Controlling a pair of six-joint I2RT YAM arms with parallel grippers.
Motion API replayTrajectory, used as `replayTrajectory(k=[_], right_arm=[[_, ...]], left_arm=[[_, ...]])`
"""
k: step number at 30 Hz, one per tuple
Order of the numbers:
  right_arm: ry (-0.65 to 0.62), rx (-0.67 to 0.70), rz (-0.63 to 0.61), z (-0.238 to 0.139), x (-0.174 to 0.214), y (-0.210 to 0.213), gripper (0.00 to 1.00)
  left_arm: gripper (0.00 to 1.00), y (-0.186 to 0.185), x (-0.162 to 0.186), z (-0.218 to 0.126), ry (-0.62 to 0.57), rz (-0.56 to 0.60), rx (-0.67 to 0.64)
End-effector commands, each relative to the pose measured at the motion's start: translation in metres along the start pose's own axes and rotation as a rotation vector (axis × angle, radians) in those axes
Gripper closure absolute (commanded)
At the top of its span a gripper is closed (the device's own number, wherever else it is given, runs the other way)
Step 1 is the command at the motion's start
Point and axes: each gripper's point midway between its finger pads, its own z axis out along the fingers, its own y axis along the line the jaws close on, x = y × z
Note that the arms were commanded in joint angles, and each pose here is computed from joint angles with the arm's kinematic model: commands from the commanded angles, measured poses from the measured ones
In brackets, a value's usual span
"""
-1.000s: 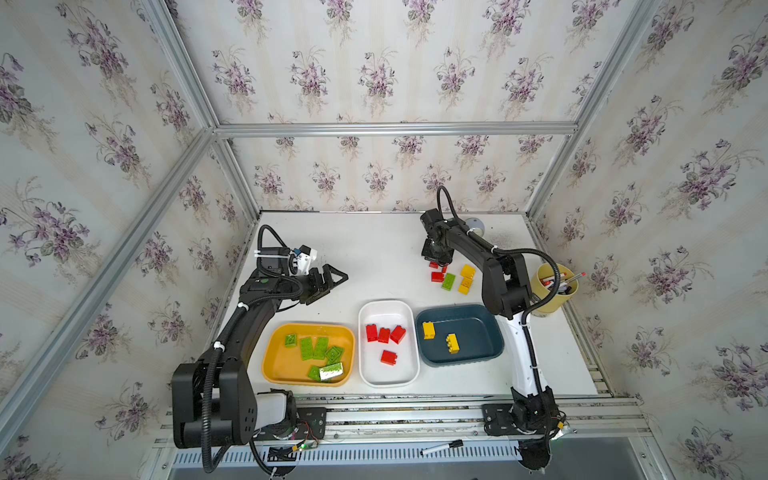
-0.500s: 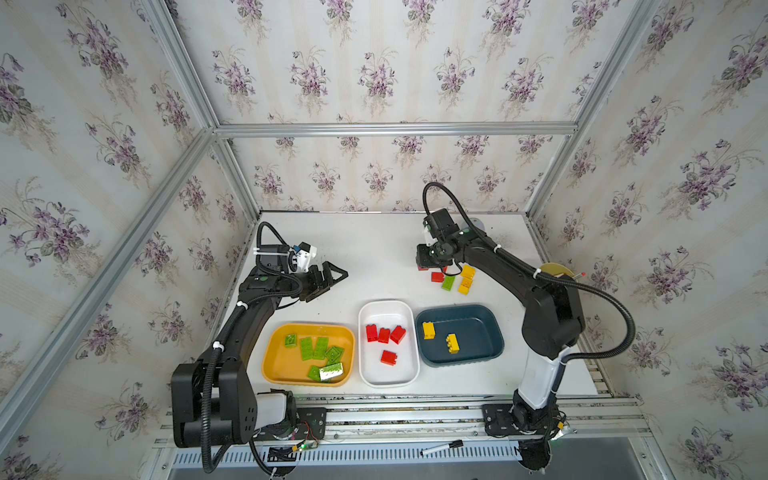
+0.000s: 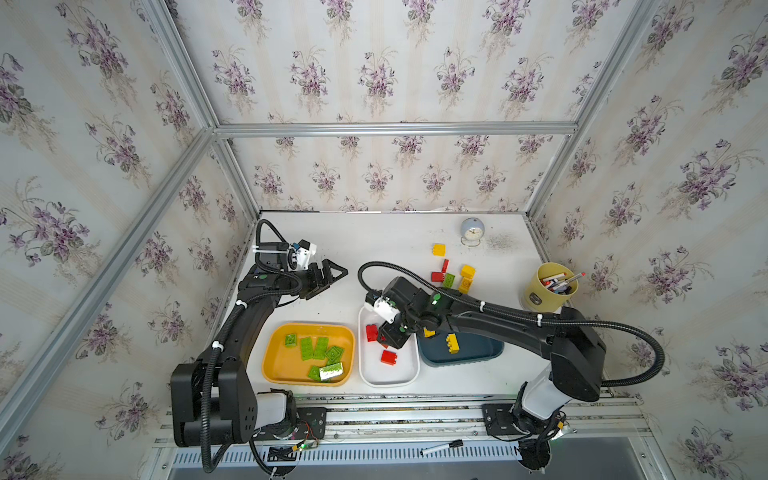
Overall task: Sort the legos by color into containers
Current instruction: 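Carry the red brick with the right gripper and release it into the white tray, then move the right gripper back over the pile and lower onto a red brick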
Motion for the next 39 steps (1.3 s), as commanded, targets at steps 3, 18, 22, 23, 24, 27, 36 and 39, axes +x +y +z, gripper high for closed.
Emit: replayTrajectory(k=[3,18,22,23,24,27,36,39], right_arm=[[0.013,0.036,-0.049,0.016,0.0,-0.007,0.6],[-0.196,0.183,0.439,-0.077,-0.035,-0.132,0.29],[-0.25,0.331,0.616,-0.101,-0.032,-0.208,0.28],[-0.256,0.353,0.644,-0.104,-0.032,-0.221,0.28],[-0.261,0.376,0.68,-0.107,-0.033,-0.235,0.28],[-0.248,0.437,0.751,-0.106,-0.032,-0.27,0.28],[-0.173,0.563,0.844,-0.079,-0.029,-0.342,0.26],[-0.141,0.547,0.87,-0.061,-0.027,-0.353,0.28]], left_arm=[[0.01,-0.004,0.005,-0.002,0.005,0.01,0.022],[0.01,0.0,0.011,0.0,0.017,0.002,0.023],[0.01,-0.002,0.01,-0.001,0.014,0.006,0.025],[0.01,-0.002,0.01,-0.001,0.015,0.005,0.025],[0.01,-0.002,0.01,-0.001,0.015,0.005,0.027],[0.01,-0.003,0.01,-0.001,0.016,0.003,0.028],[0.01,-0.005,0.011,0.0,0.019,0.004,0.035],[0.01,-0.004,0.011,0.0,0.022,0.002,0.033]])
